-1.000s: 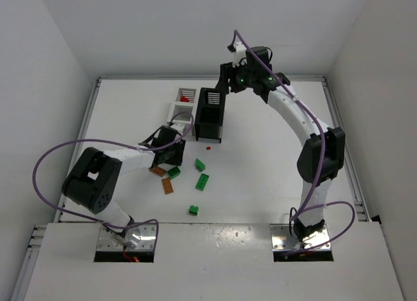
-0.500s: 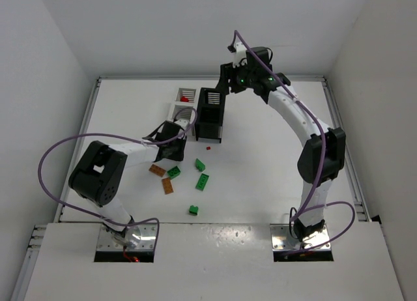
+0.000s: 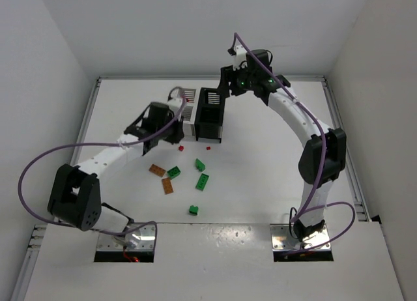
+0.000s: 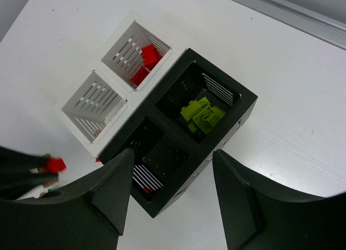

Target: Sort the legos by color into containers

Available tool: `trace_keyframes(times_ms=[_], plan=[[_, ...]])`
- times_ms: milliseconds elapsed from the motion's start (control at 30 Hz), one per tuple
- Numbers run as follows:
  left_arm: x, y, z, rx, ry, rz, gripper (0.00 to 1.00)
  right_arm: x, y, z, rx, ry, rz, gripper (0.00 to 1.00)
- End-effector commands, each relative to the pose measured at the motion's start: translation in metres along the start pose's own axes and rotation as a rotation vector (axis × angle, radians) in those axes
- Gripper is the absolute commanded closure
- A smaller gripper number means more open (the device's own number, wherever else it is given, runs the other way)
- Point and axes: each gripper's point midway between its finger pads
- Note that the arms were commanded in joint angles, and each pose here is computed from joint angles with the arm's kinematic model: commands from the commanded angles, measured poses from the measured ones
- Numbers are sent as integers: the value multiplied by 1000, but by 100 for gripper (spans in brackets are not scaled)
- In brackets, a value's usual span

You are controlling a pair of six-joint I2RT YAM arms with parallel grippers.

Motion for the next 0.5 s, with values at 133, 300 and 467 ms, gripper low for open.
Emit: trace_keyframes(times_ms=[133,300,467], plan=[[4,155,-15,-41,-6,-259,98,18,13,2,27,-5,-47,40],[-42,189,2,42,17,-273,99,22,10,-2,48,-35,-40,40],[-78,201,16,86,33,-264,99,20,1,-4,61,-41,-20,40]])
Point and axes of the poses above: each gripper's point midway between its finger pads, its own x axis back along the fingers, its own z axis along the line the jaws close on, y = z × x, and after that the axes turned 14 degrees about x, right-handed
